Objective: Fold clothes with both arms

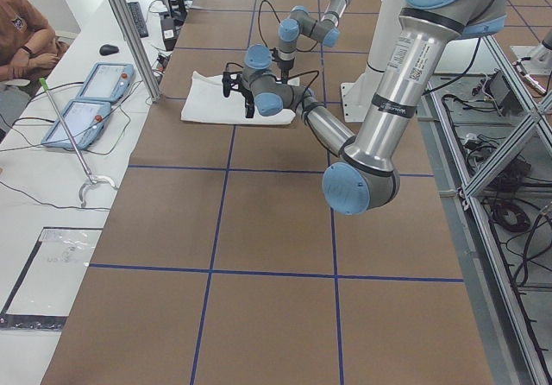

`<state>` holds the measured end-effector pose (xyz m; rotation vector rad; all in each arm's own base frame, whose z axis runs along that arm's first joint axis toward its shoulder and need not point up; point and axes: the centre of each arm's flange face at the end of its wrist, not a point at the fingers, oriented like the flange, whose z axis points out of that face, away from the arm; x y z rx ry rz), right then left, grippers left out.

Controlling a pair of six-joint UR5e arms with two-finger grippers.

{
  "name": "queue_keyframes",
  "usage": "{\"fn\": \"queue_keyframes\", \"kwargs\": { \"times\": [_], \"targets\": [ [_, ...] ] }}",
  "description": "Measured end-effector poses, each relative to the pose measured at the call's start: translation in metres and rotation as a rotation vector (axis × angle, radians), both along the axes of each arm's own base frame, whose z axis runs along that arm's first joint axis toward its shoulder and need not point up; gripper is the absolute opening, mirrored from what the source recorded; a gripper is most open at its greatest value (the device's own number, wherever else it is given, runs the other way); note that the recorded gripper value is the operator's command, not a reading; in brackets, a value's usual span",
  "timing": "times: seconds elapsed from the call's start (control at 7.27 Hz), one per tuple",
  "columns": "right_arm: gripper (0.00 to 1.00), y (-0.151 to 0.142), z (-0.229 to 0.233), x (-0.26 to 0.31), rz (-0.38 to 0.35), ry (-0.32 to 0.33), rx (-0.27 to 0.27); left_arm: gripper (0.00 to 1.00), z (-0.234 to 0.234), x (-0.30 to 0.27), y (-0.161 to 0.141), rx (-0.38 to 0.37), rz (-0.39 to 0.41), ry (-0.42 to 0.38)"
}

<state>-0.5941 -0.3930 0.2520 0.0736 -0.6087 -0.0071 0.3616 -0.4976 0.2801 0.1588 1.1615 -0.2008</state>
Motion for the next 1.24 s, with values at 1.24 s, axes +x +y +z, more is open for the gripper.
{"fn": "queue_keyframes", "kwargs": {
  "times": [1.24],
  "targets": [
    [1.00,0.013,0.044,0.048,-0.111,0.059,0.053,1.00,-0.007,0.029,0.015,-0.010,0.042,0.010]
  ]
}}
